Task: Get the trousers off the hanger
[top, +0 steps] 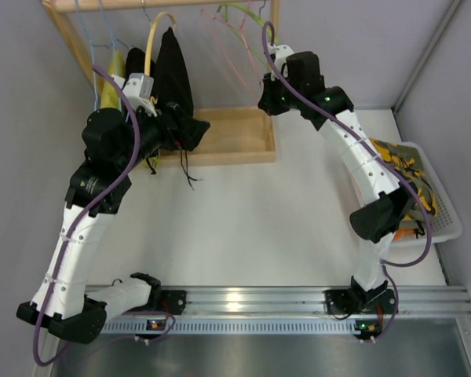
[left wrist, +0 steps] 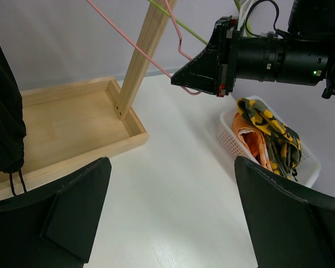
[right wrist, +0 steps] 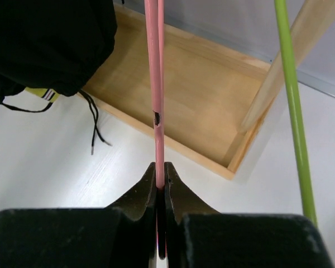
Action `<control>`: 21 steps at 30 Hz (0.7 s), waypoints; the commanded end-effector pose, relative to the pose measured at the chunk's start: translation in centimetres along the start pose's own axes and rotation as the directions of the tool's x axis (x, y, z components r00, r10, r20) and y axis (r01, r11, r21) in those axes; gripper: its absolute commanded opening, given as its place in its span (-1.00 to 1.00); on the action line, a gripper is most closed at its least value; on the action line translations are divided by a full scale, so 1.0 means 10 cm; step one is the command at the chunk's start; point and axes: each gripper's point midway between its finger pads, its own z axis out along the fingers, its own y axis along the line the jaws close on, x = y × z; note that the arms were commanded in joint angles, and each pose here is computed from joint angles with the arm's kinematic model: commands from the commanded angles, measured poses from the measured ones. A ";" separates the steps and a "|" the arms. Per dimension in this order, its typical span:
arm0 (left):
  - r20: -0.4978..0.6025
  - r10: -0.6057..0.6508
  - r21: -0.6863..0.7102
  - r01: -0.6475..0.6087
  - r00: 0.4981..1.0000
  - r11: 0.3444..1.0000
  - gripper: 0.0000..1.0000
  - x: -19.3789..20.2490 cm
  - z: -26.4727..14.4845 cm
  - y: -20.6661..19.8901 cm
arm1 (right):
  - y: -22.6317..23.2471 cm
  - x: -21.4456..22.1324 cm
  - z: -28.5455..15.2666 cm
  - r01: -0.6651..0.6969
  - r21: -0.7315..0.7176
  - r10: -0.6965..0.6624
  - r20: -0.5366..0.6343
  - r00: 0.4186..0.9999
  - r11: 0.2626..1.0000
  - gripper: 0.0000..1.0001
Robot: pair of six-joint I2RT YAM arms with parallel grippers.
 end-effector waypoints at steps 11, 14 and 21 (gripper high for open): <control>-0.103 0.063 -0.040 -0.068 0.993 0.997 0.97 0.43 -0.05 0.22 | 0.09 0.10 -0.43 -0.033 -0.031 0.033 -0.007 0.999 0.999 -0.08; -0.163 0.077 -0.045 -0.085 0.984 0.995 0.97 0.60 -0.07 0.29 | 0.10 0.09 -0.61 -0.029 -0.027 0.030 0.017 0.999 0.999 0.29; -0.316 0.115 0.039 -0.109 0.942 0.993 0.97 1.09 -0.17 0.29 | 0.08 0.07 -1.13 0.043 -0.002 -0.042 0.118 0.992 0.999 0.84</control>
